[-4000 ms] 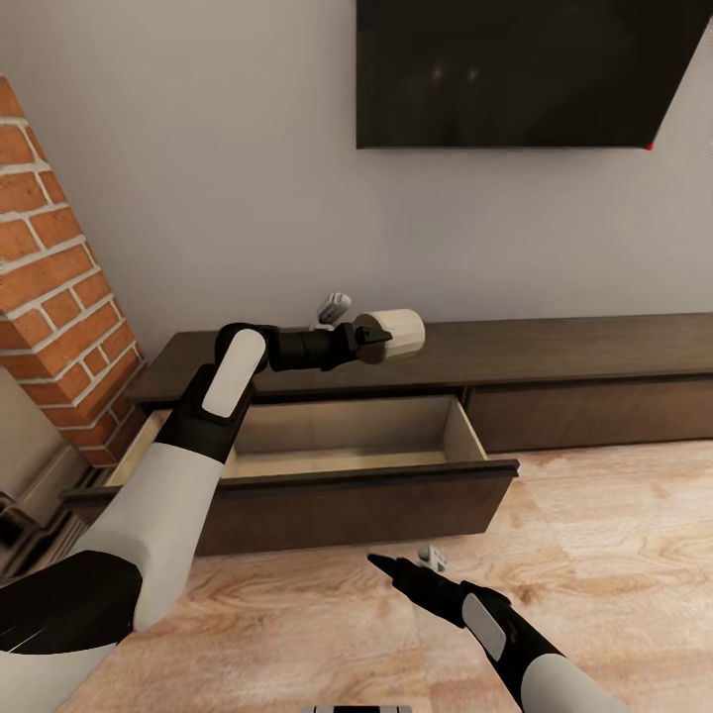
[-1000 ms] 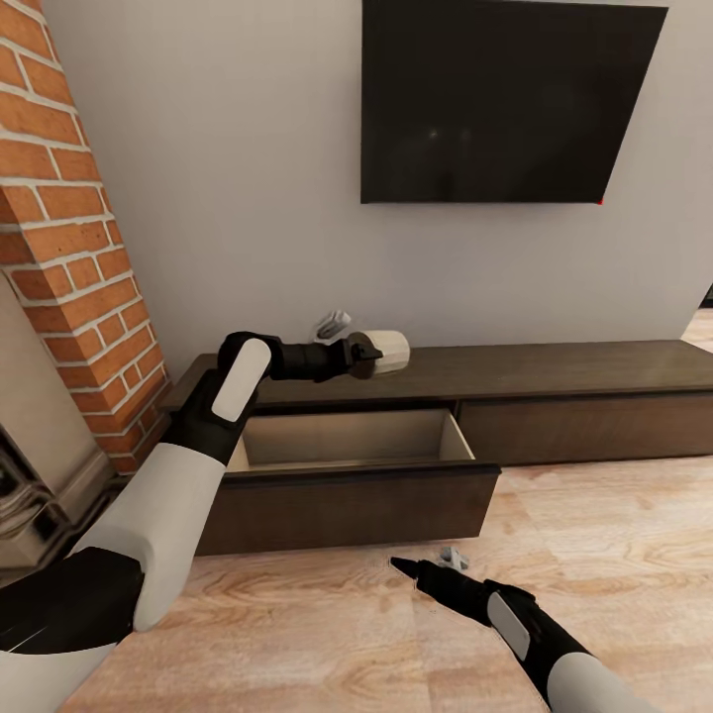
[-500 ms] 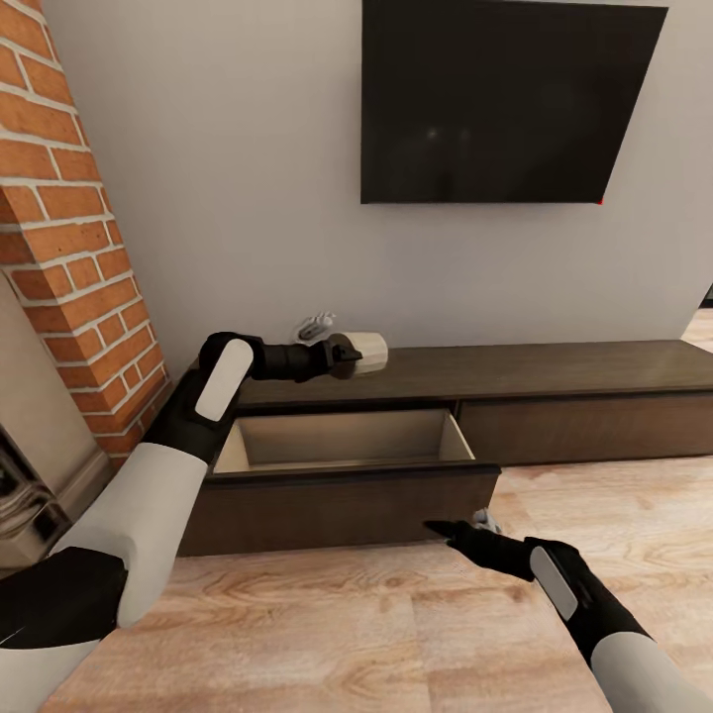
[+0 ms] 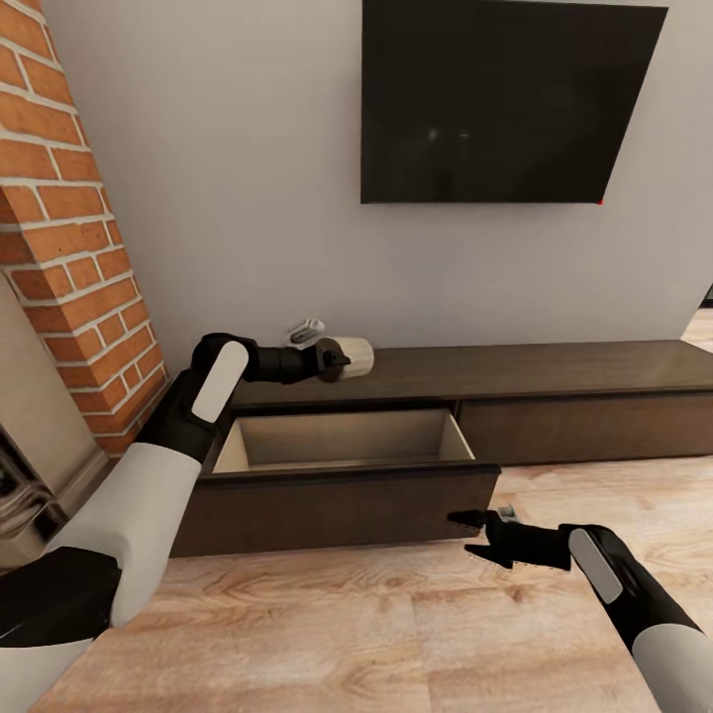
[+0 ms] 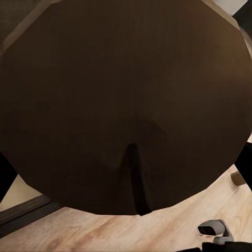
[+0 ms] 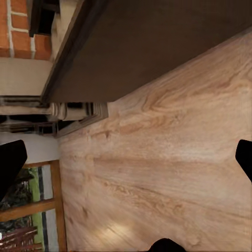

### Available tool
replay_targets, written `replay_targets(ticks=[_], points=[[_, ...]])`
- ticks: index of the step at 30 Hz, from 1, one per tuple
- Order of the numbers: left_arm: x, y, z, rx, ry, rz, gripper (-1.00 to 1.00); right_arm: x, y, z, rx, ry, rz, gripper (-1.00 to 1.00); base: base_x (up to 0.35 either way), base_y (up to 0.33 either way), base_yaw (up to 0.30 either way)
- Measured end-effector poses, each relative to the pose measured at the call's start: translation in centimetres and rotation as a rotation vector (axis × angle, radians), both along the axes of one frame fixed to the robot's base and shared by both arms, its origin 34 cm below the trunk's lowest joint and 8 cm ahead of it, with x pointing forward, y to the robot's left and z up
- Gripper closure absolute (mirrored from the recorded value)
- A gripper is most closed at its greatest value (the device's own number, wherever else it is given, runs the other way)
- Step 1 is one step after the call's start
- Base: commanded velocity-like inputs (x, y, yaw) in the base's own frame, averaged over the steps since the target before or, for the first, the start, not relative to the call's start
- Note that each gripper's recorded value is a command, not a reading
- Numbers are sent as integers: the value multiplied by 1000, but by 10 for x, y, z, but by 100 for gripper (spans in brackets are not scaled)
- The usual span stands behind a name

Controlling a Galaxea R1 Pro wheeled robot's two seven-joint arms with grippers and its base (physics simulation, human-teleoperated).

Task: Place each of the two pumpkins and all three candles from the living room inside a cabinet in the living room (use any cabinet), then make sure every cabinet is closed, and position the cauldron so it is next to a table in the living room.

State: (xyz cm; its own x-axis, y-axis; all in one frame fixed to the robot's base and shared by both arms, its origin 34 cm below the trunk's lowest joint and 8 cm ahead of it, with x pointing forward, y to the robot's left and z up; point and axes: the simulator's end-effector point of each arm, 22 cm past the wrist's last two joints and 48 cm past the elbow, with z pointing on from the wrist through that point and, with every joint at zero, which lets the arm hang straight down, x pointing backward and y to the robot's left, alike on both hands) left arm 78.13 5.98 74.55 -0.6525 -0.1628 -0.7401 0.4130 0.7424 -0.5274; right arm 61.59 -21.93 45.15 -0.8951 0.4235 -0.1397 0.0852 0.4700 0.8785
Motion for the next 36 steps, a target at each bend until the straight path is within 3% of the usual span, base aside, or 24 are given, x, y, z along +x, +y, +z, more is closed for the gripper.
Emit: replay_targets(ticks=[4,9,14,22,25,28,31,34,35,36], points=[[1,1,-4,5,10,5,100,33,-1,38,10,-77,-5,-100,0,0,0],[7,16,-32,61,67,55,100,69,-1,80,-25,-157,4,-100,0,0,0],[9,28,-62,93,137,88,100,108,-5,119,-135,-217,7,-100,0,0,0],[0,44,-129,129,310,113,100,162,-22,186,-285,-299,-51,-100,0,0,0],[-7,47,-151,136,369,120,100,172,-9,191,-314,-287,-54,-100,0,0,0],[-17,52,-179,153,444,128,100,179,7,179,-368,-220,-58,-100,0,0,0],[-19,51,-185,154,468,127,100,184,15,177,-398,-188,-59,-100,0,0,0],[-10,54,-171,190,447,131,100,186,19,174,-435,-168,-59,-100,0,0,0],[2,58,-152,211,417,139,100,186,17,171,-466,-156,-64,-100,0,0,0],[7,55,-139,193,404,137,100,186,16,170,-476,-152,-66,-100,0,0,0]])
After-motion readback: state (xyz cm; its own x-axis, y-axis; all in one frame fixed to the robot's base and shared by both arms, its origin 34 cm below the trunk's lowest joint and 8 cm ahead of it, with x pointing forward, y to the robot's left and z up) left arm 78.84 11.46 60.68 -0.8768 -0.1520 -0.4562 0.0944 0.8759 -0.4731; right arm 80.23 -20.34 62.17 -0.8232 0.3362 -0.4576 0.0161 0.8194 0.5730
